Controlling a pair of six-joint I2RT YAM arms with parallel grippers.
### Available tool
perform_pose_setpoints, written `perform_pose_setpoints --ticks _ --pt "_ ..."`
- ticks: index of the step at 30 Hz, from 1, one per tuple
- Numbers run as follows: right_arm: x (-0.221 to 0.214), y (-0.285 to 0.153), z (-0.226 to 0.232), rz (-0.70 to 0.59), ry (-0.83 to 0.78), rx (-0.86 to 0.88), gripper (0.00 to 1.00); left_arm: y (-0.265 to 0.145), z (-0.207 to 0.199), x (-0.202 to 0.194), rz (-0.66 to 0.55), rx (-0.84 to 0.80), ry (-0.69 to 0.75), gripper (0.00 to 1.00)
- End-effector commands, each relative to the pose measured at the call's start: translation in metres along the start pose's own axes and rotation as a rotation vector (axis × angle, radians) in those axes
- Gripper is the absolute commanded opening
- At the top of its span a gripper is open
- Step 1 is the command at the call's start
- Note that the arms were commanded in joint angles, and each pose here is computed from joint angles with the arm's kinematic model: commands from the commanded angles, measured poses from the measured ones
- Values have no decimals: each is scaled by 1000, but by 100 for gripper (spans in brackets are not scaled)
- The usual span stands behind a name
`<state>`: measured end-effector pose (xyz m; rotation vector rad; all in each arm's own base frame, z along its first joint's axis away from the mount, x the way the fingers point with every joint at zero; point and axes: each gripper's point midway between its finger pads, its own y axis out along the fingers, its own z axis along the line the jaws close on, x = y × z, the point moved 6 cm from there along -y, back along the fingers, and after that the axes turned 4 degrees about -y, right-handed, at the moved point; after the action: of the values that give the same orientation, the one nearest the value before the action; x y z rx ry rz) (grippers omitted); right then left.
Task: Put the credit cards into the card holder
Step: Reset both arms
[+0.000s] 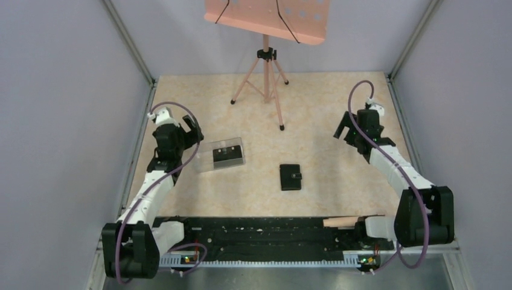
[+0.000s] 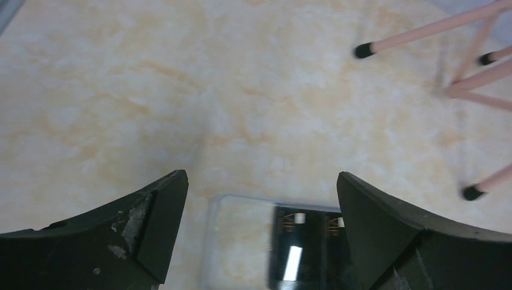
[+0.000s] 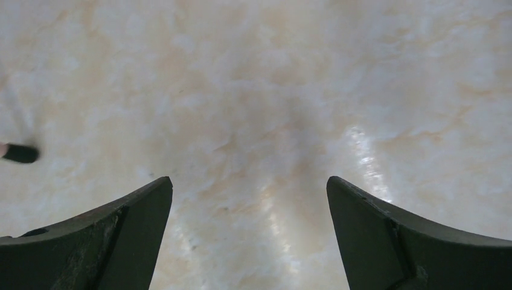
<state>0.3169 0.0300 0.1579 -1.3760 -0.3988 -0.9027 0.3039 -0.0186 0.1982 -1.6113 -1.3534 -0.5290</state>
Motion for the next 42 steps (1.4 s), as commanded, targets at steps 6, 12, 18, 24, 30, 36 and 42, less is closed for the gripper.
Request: perform_pose_setpoints --ticks 6,12,18,24,30,36,42 --pt "-5 3 -54 -477 -96 -220 99 14 53 -34 -99 102 320 99" --pt "-24 23 -60 -526 -159 -204 99 29 62 -40 -195 77 408 99" --pt "-15 27 -67 -651 -118 -231 99 47 54 -32 -207 32 425 99" --pt "-20 28 -62 -643 -163 -164 99 61 63 -34 -237 -13 435 99" --pt "-25 26 -59 -648 -192 -126 99 60 64 -35 -229 -9 434 99" --pt "-39 19 -36 -712 -400 108 99 60 65 -35 -226 0 428 99" --pt "-34 26 -43 -676 -335 36 99 60 65 -35 -220 -1 428 99"
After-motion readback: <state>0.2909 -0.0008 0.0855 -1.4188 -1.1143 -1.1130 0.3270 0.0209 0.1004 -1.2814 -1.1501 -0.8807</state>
